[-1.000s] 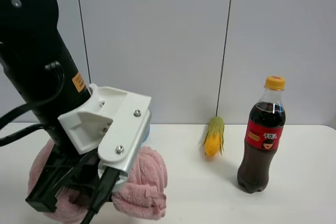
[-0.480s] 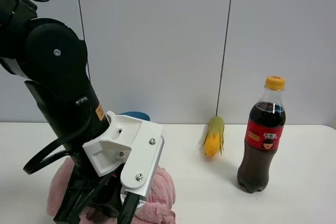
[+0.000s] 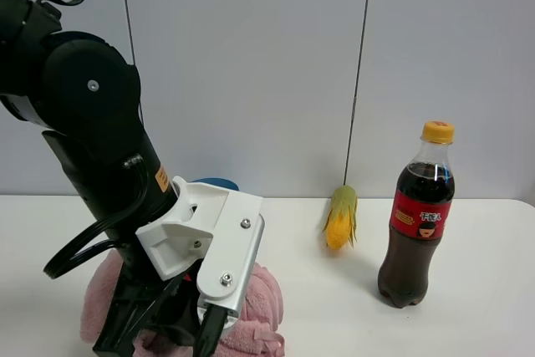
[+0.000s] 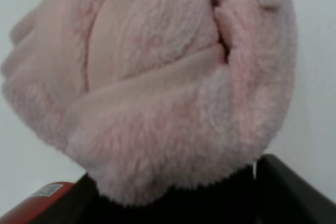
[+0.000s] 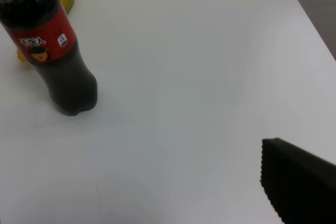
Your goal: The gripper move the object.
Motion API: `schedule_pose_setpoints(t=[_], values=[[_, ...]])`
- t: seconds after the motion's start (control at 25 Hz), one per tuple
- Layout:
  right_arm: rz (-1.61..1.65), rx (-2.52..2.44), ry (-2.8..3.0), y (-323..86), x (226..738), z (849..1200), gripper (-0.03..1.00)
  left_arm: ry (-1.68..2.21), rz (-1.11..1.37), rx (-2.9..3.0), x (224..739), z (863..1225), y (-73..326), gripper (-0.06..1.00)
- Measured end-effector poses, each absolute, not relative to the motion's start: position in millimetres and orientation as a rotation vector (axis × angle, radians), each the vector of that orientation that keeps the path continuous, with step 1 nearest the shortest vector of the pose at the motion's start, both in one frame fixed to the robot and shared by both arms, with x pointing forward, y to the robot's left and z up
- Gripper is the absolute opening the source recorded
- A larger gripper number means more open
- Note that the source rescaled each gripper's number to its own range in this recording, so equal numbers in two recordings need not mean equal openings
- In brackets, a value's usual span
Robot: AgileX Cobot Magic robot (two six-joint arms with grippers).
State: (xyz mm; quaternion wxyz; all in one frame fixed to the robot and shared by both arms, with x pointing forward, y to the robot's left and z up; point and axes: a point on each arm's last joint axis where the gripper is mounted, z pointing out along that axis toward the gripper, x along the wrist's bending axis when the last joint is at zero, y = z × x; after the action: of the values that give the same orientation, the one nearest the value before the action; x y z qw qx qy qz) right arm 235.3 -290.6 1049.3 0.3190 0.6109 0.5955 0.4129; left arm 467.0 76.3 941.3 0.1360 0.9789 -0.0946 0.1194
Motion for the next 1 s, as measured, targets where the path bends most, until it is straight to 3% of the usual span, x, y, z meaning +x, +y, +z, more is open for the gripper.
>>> schedule_pose_setpoints(t=[0.08,0.24,0.44,0.76,1.0], values=[[1.086,1.606,1.566,-291,235,1049,1.00,-0.274,0.346,2.835,467,941,76,0.21],[1.086,1.606,1.566,-291,235,1049,1.00,-0.276,0.353,2.831,467,942,76,0.27],[1.086,1.606,1.566,-291,235,1049,1.00,-0.274,0.378,2.816,469,942,75,0.47],[1.086,1.606,1.566,-291,235,1049,1.00,-0.237,0.404,2.792,469,953,75,0.49],[1.086,1.606,1.566,-291,235,1049,1.00,0.080,0.397,2.724,475,1021,75,0.49]])
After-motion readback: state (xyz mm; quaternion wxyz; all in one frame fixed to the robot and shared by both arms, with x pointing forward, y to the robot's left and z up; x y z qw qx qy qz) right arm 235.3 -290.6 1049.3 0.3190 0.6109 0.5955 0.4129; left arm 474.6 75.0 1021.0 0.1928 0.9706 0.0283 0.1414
